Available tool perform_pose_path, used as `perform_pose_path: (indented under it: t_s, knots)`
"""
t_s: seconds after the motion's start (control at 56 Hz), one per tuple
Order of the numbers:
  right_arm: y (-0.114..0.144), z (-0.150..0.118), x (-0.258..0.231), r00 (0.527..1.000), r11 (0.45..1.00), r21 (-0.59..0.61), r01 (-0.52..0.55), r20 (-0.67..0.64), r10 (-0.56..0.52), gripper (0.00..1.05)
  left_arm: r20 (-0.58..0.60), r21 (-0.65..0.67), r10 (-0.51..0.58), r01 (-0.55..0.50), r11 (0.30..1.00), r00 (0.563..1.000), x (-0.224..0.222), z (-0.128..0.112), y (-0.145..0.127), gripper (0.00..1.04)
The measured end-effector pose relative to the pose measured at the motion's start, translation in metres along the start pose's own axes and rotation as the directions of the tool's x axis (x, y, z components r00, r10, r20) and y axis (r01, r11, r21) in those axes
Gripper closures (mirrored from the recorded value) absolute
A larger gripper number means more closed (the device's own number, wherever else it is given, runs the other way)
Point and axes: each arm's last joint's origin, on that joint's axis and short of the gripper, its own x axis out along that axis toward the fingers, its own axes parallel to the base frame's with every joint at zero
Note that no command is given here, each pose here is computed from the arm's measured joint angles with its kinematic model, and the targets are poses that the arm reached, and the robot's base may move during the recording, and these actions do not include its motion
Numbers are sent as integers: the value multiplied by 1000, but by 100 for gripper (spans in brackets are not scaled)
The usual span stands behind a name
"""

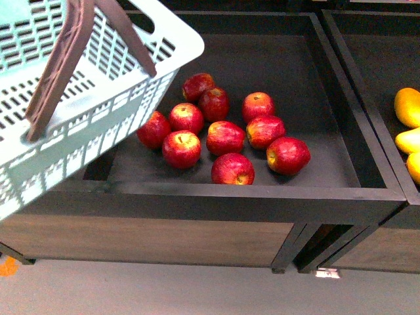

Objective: Pick mango and avocado into basket

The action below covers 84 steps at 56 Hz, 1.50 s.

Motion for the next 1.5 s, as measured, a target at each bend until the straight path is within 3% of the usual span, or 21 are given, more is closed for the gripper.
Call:
perform_pose_path:
  t_s: [0.161, 0.429, 0.911, 0.964, 0.982, 1.036, 1.143, 1.286, 1.429, 1.5]
  knots:
    - [0, 0, 0, 1000, 1000, 0, -1, 0, 1, 9, -194, 113, -124, 148, 983, 973, 51, -13, -45, 100]
    - [0, 0, 0, 1000, 1000, 0, 0, 0, 0, 9, -403, 124, -212, 283, 951, 890, 59, -57, -81, 100]
    - [0, 0, 0, 1000, 1000, 0, 0, 0, 0, 9, -415, 167, -159, 247, 954, 896, 54, -69, -69, 100]
    - [-2, -1, 1, 989, 997, 67, 39, -143, -29, 9, -417, 169, -162, 251, 953, 894, 54, -69, -69, 100]
    - [-4, -1, 3, 967, 991, 109, 74, -252, -45, 9, -420, 168, -164, 253, 953, 893, 54, -68, -69, 100]
    - [-15, 3, 14, 923, 966, 203, 162, -376, -76, 9, -428, 165, -170, 262, 951, 887, 53, -69, -69, 100]
    - [-39, 16, 35, 920, 932, 279, 229, -376, -114, 9, -433, 164, -173, 266, 950, 885, 53, -70, -70, 100]
    - [-84, 30, 69, 907, 899, 273, 343, -344, -242, 9, -425, 169, -169, 261, 950, 889, 53, -69, -70, 100]
    - [-154, 10, 136, 823, 834, 299, 463, -493, -280, 9, -420, 170, -166, 256, 952, 892, 53, -68, -69, 100]
    - [-171, -2, 160, 787, 809, 298, 507, -543, -293, 9, -421, 169, -167, 258, 951, 891, 53, -68, -69, 100]
